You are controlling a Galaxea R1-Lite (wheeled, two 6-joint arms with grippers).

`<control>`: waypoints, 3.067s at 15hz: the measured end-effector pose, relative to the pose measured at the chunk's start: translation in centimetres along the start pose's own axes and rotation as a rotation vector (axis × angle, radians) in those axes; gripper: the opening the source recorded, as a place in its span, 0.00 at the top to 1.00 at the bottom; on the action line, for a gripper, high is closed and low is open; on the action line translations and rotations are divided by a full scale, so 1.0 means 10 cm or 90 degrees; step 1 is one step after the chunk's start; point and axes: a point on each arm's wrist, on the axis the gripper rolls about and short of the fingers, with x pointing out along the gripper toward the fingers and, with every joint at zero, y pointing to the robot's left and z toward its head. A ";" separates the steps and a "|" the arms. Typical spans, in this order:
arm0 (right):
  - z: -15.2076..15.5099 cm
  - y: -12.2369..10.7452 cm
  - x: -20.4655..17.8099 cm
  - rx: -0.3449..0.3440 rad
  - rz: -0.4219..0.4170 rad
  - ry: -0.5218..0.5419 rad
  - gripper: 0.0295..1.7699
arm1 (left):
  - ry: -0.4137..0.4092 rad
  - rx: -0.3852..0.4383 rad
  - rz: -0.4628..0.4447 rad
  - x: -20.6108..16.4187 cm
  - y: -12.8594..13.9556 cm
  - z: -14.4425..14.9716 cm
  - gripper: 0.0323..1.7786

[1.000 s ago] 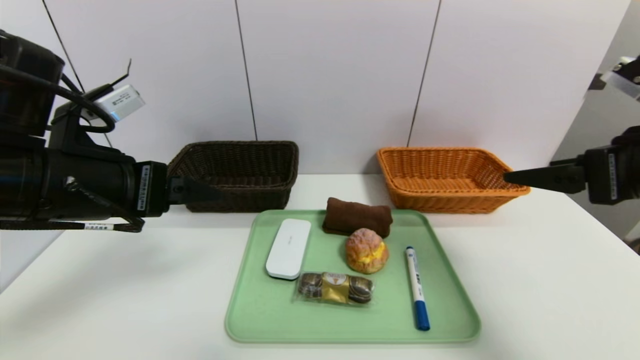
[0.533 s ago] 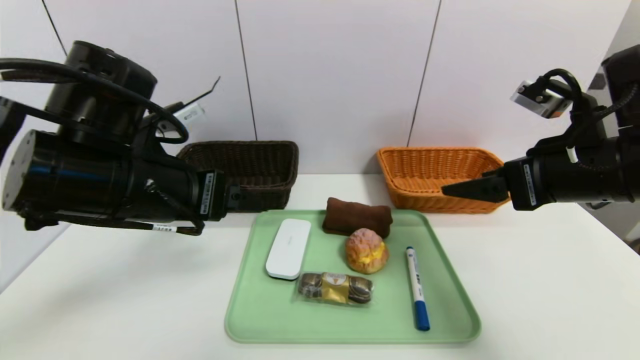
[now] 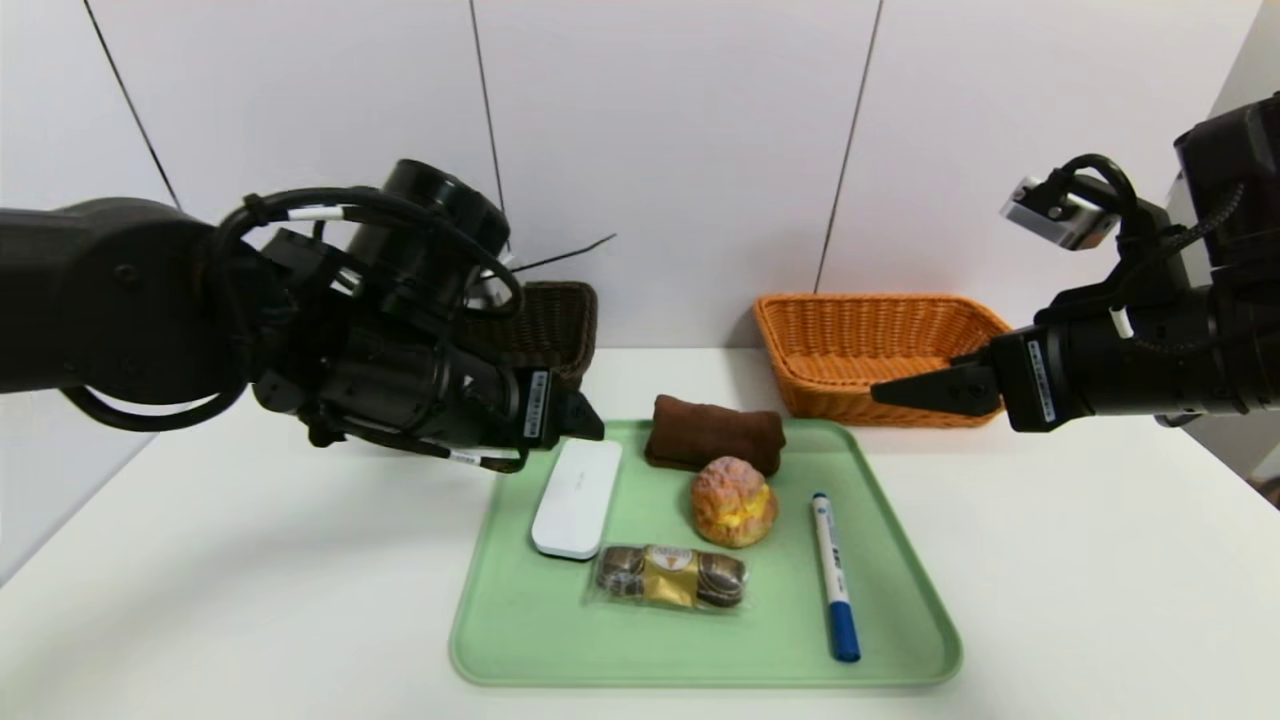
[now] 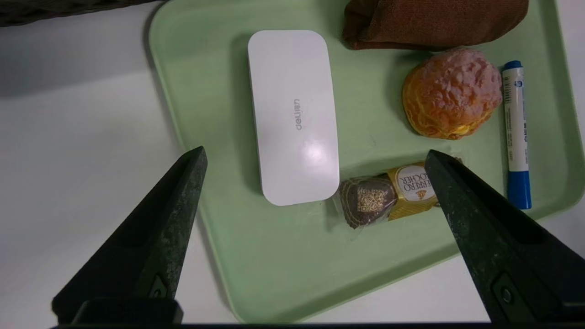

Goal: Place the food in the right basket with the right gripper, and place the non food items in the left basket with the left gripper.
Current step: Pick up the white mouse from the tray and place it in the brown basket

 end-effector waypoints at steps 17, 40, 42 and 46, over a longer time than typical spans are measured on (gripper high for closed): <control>-0.03 -0.01 0.01 0.008 -0.003 0.005 0.04 | 0.078 0.016 0.139 1.21 -0.12 -0.15 0.05; -0.02 0.01 -0.03 0.007 0.001 -0.002 0.04 | 0.032 0.116 0.096 -0.35 -0.19 0.02 0.43; -0.02 0.01 -0.04 0.006 0.001 -0.003 0.04 | 0.026 0.181 0.103 -0.59 -0.10 0.07 0.43; -0.03 0.02 -0.07 0.002 0.002 -0.007 0.04 | -0.001 0.326 0.138 -0.81 0.26 0.29 0.44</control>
